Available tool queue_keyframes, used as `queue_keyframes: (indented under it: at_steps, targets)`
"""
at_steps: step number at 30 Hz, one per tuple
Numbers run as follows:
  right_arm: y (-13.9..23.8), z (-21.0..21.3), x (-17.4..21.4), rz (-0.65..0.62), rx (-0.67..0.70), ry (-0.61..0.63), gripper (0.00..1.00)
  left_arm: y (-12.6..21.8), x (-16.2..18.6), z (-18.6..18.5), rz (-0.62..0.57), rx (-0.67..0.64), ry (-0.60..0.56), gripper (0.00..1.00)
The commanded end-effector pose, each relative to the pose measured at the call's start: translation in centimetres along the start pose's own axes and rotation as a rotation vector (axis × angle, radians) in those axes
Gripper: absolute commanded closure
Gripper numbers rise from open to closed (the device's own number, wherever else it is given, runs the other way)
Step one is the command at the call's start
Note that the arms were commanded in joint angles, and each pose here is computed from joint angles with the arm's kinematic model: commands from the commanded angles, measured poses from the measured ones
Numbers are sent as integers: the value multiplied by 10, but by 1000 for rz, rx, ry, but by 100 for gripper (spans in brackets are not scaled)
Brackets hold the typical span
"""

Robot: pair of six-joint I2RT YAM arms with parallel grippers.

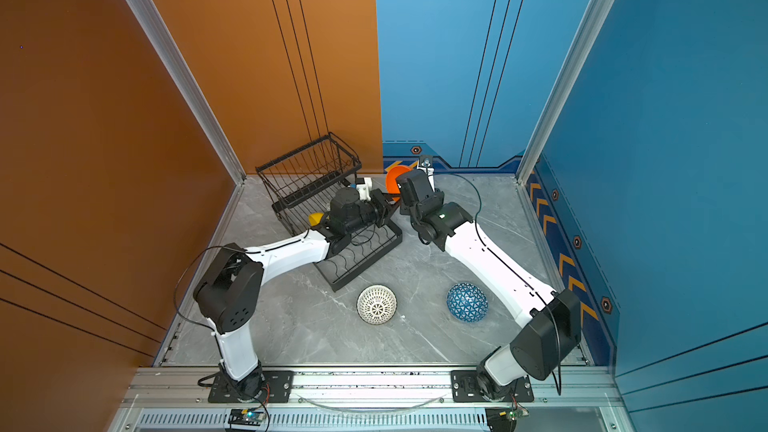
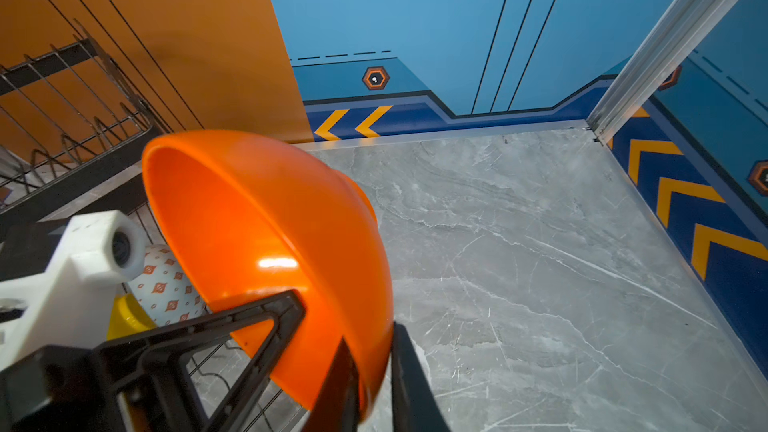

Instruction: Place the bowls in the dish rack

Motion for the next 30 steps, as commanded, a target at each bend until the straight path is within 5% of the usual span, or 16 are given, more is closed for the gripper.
queue_keyframes:
  at_steps: [1,8,11,16,24,28,30]
  targets:
    - [0,6,1,-54,47,10,91,4,10,-34,20,93,-35,100]
    - [8,-4,1,-111,103,-27,100,5,9,-33,12,91,-39,93]
    - [12,-7,1,-128,122,-27,100,6,7,-32,5,87,-36,78]
    - [14,-10,2,-135,143,-19,100,7,8,-33,10,90,-42,75]
    - [10,-18,-4,-144,190,-13,100,18,6,-30,-9,79,-46,54]
    - [7,-20,-11,-157,224,-2,100,25,6,-28,-18,71,-49,35]
    - [5,-20,-13,-168,248,8,100,30,4,-28,-27,68,-56,16]
Point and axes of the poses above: each gripper's point midway between its finger pads, its own y axis back along the fingers, its own z axis along the line the jaws close on, x = y × z, the point moved 8 cm from there along y, back along the fingers, and after that the axes turned 5 degrees about y, right-handed, at the moved point
